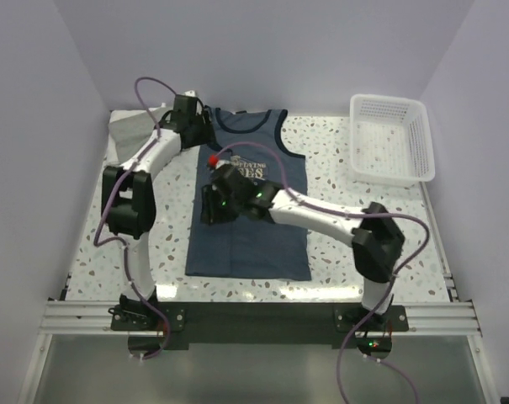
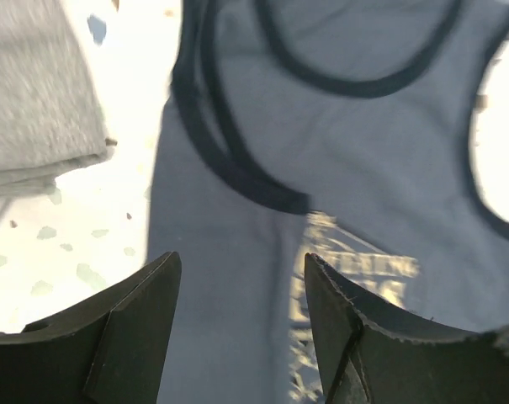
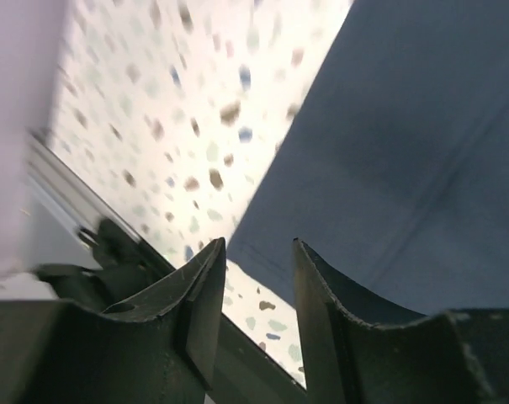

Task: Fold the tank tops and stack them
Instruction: Fold the tank top

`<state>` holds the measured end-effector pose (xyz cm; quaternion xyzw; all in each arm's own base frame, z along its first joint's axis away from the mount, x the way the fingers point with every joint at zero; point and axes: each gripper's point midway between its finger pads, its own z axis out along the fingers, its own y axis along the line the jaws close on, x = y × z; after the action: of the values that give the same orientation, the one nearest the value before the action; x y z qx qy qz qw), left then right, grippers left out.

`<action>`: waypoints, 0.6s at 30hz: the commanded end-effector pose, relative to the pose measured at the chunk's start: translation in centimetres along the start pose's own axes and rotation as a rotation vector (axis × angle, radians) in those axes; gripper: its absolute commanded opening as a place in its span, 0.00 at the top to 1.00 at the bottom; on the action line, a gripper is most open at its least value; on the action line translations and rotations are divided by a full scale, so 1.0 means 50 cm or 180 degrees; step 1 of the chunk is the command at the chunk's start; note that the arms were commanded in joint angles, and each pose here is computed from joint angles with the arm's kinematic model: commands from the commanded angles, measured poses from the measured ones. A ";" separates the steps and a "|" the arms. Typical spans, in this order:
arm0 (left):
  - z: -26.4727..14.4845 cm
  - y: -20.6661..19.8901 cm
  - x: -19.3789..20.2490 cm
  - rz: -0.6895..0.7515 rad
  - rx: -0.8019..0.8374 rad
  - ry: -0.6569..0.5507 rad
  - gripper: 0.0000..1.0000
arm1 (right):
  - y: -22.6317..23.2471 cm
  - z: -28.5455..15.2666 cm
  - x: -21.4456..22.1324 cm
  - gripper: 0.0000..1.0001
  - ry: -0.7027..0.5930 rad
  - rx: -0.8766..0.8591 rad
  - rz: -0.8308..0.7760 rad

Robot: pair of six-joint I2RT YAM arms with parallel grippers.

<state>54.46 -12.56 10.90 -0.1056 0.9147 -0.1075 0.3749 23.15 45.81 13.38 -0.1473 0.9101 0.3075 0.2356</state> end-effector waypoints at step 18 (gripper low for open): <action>-0.399 -0.388 0.380 0.1220 0.1361 0.0402 0.43 | -0.707 -0.140 -0.342 0.62 -0.0405 0.1519 0.0738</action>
<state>31.99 -32.07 15.43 0.1395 0.9090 -0.2026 0.3364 48.56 17.67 8.88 0.0619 0.9490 0.1455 0.2729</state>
